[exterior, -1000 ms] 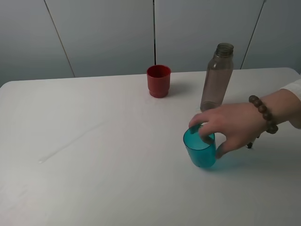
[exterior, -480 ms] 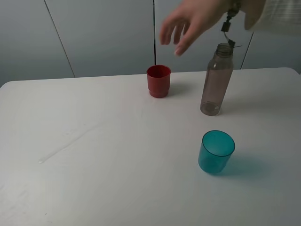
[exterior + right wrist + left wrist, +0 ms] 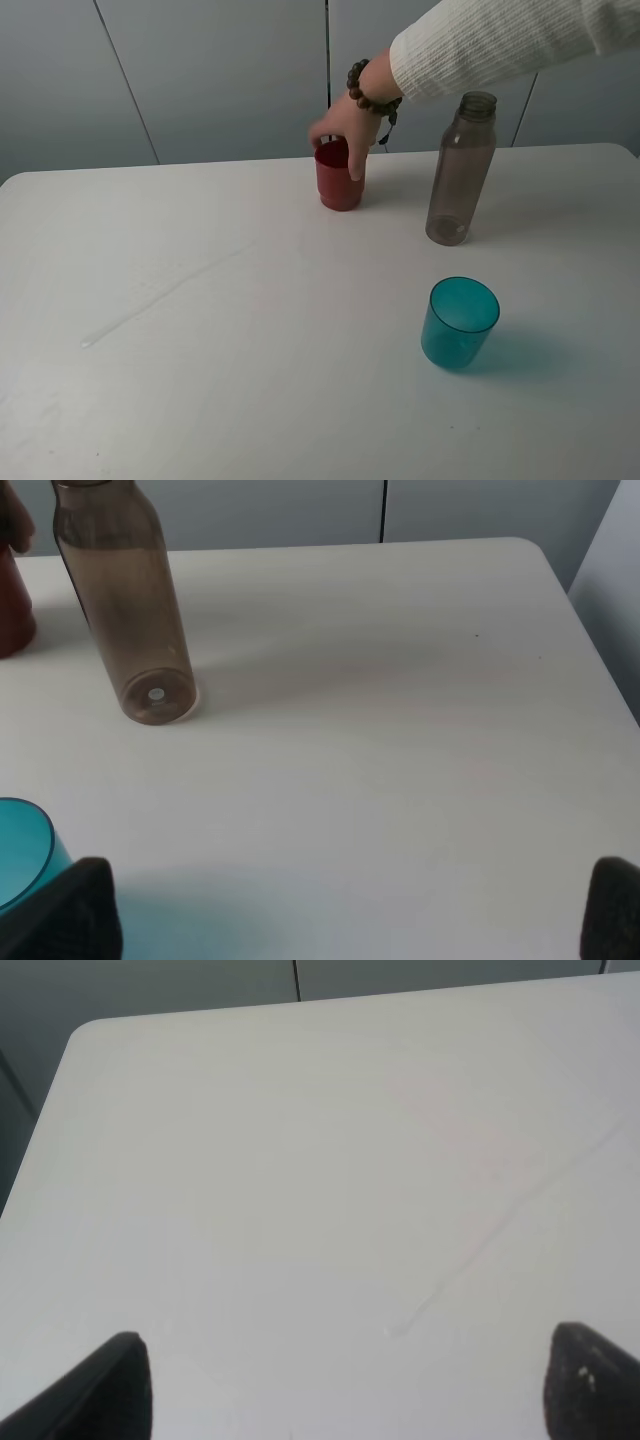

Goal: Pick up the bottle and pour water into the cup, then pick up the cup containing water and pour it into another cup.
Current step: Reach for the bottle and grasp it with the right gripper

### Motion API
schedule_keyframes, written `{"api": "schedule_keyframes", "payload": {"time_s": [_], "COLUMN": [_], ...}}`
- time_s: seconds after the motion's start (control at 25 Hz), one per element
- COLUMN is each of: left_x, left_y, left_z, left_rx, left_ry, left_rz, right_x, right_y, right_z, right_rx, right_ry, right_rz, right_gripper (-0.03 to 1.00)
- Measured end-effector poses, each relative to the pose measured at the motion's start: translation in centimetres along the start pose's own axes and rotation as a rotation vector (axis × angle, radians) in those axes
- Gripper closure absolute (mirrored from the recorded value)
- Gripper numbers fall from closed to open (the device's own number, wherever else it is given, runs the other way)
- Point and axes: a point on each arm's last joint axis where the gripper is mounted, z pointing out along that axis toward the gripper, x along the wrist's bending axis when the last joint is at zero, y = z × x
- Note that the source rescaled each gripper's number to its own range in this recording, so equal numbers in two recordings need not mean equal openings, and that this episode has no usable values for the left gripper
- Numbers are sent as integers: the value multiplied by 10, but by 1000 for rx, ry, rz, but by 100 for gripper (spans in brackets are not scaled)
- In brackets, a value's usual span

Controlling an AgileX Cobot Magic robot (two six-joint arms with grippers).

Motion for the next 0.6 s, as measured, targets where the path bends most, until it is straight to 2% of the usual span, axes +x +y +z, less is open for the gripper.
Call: {"api": "schedule_keyframes", "payload": {"time_s": [0.6], "left_x": [0], "left_y": [0], "left_z": [0], "left_rx": [0], "left_ry": [0], "left_rz": [4], "right_x": [0], "right_y": [0], "right_z": [0], "right_rx": [0], "right_ry": [0], "right_rz": [0], "right_gripper": [-3]}}
